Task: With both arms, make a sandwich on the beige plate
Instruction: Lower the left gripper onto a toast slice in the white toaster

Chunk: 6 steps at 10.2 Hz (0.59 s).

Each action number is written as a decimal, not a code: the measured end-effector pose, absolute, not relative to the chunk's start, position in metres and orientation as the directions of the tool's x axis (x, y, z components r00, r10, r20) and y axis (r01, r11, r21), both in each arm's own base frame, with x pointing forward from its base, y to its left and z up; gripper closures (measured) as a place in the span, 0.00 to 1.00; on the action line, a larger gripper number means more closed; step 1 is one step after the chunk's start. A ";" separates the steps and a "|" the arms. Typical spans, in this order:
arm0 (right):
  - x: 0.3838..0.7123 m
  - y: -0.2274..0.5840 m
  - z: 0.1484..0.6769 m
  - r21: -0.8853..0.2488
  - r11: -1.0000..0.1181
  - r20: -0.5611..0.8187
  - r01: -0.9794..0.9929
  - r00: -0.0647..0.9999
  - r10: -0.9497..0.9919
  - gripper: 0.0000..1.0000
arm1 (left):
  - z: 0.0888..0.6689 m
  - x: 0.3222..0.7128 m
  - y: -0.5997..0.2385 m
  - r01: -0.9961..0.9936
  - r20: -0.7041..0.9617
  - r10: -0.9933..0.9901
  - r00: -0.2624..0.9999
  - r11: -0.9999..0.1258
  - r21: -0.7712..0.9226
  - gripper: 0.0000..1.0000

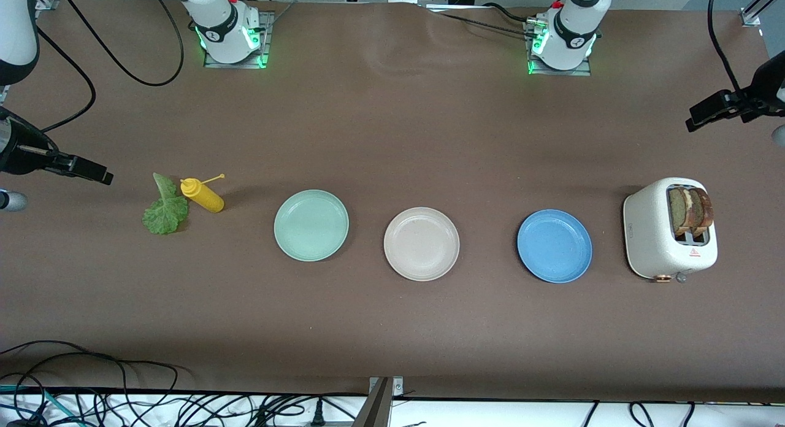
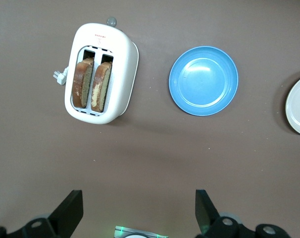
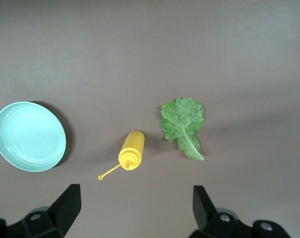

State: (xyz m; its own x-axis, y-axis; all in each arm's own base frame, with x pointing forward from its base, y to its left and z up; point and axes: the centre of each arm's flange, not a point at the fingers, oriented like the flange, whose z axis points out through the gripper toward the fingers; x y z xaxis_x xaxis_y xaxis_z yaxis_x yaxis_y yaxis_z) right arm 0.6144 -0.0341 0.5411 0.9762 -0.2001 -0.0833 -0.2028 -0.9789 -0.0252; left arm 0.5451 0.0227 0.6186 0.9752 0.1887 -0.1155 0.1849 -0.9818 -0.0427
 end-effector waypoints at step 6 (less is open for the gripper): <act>0.614 -0.036 0.541 -0.025 -0.978 -0.084 -0.205 0.976 -0.203 0.00 | 0.545 0.582 0.057 0.229 -0.199 0.237 0.951 -0.971 -0.064 0.00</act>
State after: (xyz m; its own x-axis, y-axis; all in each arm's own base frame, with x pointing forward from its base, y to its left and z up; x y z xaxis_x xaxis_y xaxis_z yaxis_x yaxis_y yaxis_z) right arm 0.6143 -0.0357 0.5407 0.9756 -0.2026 -0.0844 -0.2053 -0.9784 -0.0249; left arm 0.5824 0.0568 0.5455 0.9508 0.2374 -0.1990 0.2292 -0.9713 -0.0636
